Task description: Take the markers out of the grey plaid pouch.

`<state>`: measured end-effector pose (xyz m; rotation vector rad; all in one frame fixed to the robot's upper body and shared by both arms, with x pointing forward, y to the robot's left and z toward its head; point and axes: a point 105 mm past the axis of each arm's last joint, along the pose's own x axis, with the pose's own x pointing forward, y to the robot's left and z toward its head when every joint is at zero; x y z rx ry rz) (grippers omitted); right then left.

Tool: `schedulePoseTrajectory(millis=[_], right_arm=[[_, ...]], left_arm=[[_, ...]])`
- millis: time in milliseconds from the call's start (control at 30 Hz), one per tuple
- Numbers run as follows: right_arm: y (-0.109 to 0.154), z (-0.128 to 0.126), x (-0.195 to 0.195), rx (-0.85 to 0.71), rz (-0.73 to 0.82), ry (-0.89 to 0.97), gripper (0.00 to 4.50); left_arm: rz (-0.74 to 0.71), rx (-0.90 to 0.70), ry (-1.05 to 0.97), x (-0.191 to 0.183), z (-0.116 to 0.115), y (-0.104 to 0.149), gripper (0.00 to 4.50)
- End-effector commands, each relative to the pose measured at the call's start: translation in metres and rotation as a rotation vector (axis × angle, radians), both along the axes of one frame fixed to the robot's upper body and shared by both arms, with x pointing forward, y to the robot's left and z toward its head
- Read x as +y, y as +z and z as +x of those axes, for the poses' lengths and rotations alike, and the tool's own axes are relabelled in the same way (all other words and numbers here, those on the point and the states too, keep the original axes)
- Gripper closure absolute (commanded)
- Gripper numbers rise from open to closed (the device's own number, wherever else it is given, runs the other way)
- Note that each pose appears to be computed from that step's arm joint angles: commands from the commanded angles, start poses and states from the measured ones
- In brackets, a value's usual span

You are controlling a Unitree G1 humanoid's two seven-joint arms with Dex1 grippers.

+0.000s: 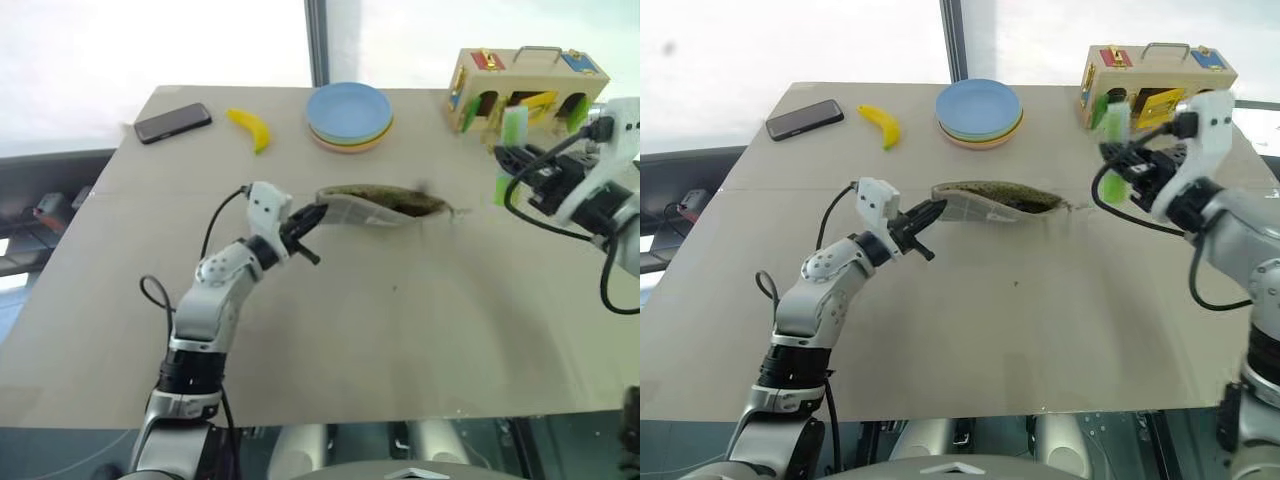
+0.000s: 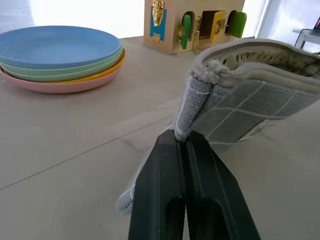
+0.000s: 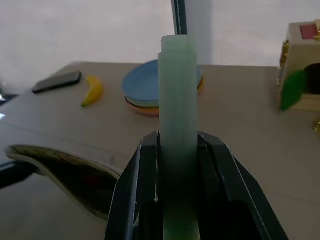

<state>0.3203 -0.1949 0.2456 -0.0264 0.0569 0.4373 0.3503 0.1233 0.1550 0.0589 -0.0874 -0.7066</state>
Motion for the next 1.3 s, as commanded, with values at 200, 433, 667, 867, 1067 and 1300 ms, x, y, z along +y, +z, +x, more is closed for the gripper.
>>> schedulePoseTrajectory(millis=[200, 433, 667, 867, 1067, 1300], right_arm=[[-0.135, 0.032, -0.044, 0.292, -0.465, -0.092, 3.15], [-0.116, 0.019, -0.042, 0.206, -0.513, -0.019, 1.45], [-0.041, -0.022, 0.040, 0.033, -0.245, 0.267, 4.38], [-0.041, -0.003, 0.110, -0.017, -0.201, 0.353, 4.48], [-0.065, 0.040, 0.146, -0.012, -0.262, 0.359, 4.48], [-0.097, 0.015, 0.156, 0.039, -0.495, 0.665, 4.48]], left_arm=[[-0.068, 0.011, 0.007, 0.017, -0.002, 0.004, 4.50], [-0.079, 0.018, -0.032, 0.014, -0.008, 0.006, 4.50], [-0.096, 0.029, -0.047, 0.012, -0.011, 0.005, 4.50], [-0.101, 0.031, -0.082, 0.004, -0.012, 0.006, 4.50], [-0.102, 0.022, -0.131, -0.004, -0.017, 0.006, 4.50], [-0.338, 0.155, -0.187, -0.010, -0.027, 0.012, 4.50]])
